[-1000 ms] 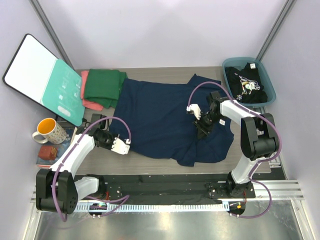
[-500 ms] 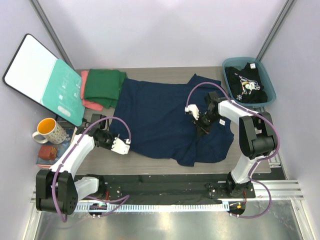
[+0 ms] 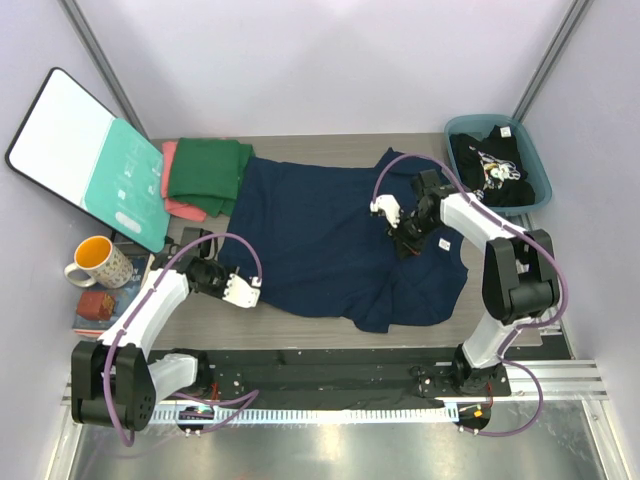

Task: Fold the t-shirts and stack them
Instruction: Grap the side of the flattened tshirt closest away from the robot with both arms

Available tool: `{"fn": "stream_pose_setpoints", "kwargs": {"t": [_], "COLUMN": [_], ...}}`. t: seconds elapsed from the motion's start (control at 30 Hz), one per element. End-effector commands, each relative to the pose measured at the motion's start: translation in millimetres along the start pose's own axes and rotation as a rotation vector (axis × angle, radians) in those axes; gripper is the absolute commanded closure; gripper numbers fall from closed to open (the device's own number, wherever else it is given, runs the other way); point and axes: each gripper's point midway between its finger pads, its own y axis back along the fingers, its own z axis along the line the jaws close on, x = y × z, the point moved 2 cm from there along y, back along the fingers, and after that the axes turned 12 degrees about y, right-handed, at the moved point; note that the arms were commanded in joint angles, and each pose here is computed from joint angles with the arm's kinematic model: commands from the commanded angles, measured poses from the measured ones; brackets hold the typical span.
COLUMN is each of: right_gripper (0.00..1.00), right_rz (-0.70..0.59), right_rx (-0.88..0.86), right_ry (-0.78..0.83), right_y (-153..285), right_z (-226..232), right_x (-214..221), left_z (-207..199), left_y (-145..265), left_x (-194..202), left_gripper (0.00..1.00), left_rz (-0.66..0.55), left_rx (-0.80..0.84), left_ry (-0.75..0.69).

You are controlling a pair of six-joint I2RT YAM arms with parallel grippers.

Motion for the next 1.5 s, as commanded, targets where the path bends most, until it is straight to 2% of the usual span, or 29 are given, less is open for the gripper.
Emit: {"fn": "stream_pose_setpoints", "kwargs": {"t": [0.0, 0.03, 0.13, 0.57, 0.67, 0.77, 0.8, 0.87, 0.9, 0.97, 1.47], "right_gripper": [0.81, 0.59, 0.45, 0.45, 0.48, 0.56, 0.67, 0.78, 0.89, 0.97, 0.99], "right_rz": [-0.012, -0.006, 0.005, -0.003, -0.001, -0.006, -0.007, -0.007, -0.005, -0.003, 0.011], "right_rx": [0.027, 0.002, -0.052, -0.142, -0.142, -0.145, -0.143, -0.136, -0.134, -0.118, 0.038], "right_ry": [0.032, 0.024, 0.022, -0.006, -0.01, -0.016, -0.017, -0.017, -0.016, -0.012, 0.061], "right_y": [22.7, 17.4, 5.5, -24.7, -28.8, -29.8, -29.2, -27.6, -27.0, -23.1, 56.8], "right_z": [4.4, 7.9, 17.7, 14.2, 12.0, 12.1, 11.8, 11.4, 11.4, 10.3, 18.0], "right_x": [-11.2, -7.2, 3.8, 13.2, 14.5, 13.2, 12.5, 11.8, 12.1, 11.4, -14.1], "left_z": [8.3, 7.9, 10.0, 17.1, 16.8, 17.8, 17.3, 18.0, 18.4, 19.2, 23.7], "left_y": [2.3, 1.6, 3.2, 7.0, 6.5, 6.3, 5.3, 5.1, 5.0, 4.2, 4.1], "left_x": [-6.9, -7.2, -8.8, -5.8, -7.5, -7.4, -7.3, -7.2, -7.5, -7.3, -8.8], "left_gripper": [1.0, 1.0, 1.0, 1.0, 1.0, 1.0, 1.0, 1.0, 1.0, 1.0, 1.0], "left_rz": [-0.039, -0.042, -0.044, -0.015, -0.019, -0.017, -0.016, -0.016, -0.017, -0.017, -0.027], "left_rx": [-0.047, -0.047, -0.06, -0.05, -0.047, -0.046, -0.041, -0.04, -0.04, -0.037, -0.049], "left_ry": [-0.016, -0.017, -0.02, -0.022, -0.028, -0.03, -0.029, -0.03, -0.03, -0.031, -0.025]}}
